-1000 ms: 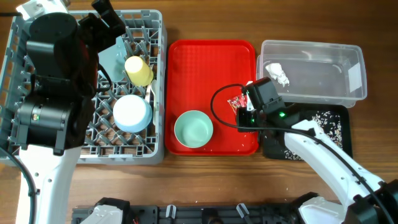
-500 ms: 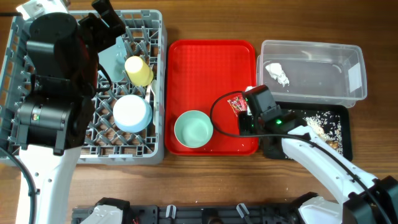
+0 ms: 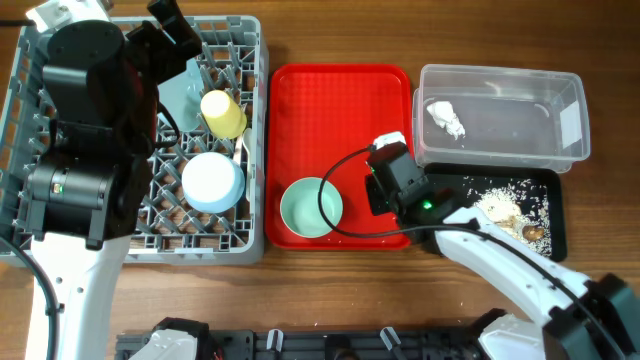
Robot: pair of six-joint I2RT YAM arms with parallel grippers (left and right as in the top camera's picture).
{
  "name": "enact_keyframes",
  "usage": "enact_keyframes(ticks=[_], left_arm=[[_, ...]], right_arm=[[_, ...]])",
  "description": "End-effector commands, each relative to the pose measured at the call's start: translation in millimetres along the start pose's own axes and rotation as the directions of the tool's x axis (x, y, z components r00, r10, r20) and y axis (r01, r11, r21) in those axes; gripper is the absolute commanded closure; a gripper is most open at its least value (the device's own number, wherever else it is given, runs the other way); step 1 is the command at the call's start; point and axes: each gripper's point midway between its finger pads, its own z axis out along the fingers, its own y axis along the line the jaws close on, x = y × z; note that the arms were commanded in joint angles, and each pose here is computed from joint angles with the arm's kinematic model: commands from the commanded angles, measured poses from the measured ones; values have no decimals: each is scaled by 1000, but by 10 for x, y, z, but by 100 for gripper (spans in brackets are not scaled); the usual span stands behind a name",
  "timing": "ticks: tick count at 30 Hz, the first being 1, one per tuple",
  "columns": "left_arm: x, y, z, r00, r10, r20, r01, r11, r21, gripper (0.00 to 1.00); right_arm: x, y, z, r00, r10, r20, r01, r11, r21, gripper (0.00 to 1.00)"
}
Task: Sort waste into correct bins and load items into the dishwasher rack
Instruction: 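Move the right gripper to the red snack wrapper and grasp it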
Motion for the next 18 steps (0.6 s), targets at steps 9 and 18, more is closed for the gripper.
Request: enact_keyframes(ticks=[9, 18], left_arm=[[-8, 1, 5, 1000, -16, 0, 16, 1000, 6, 0], [-8, 1, 5, 1000, -16, 0, 16, 1000, 6, 0]], right_arm=[[237, -69, 447, 993, -75, -88, 83, 992, 94, 39], [231, 207, 455, 994, -68, -87, 63, 996, -62, 38]])
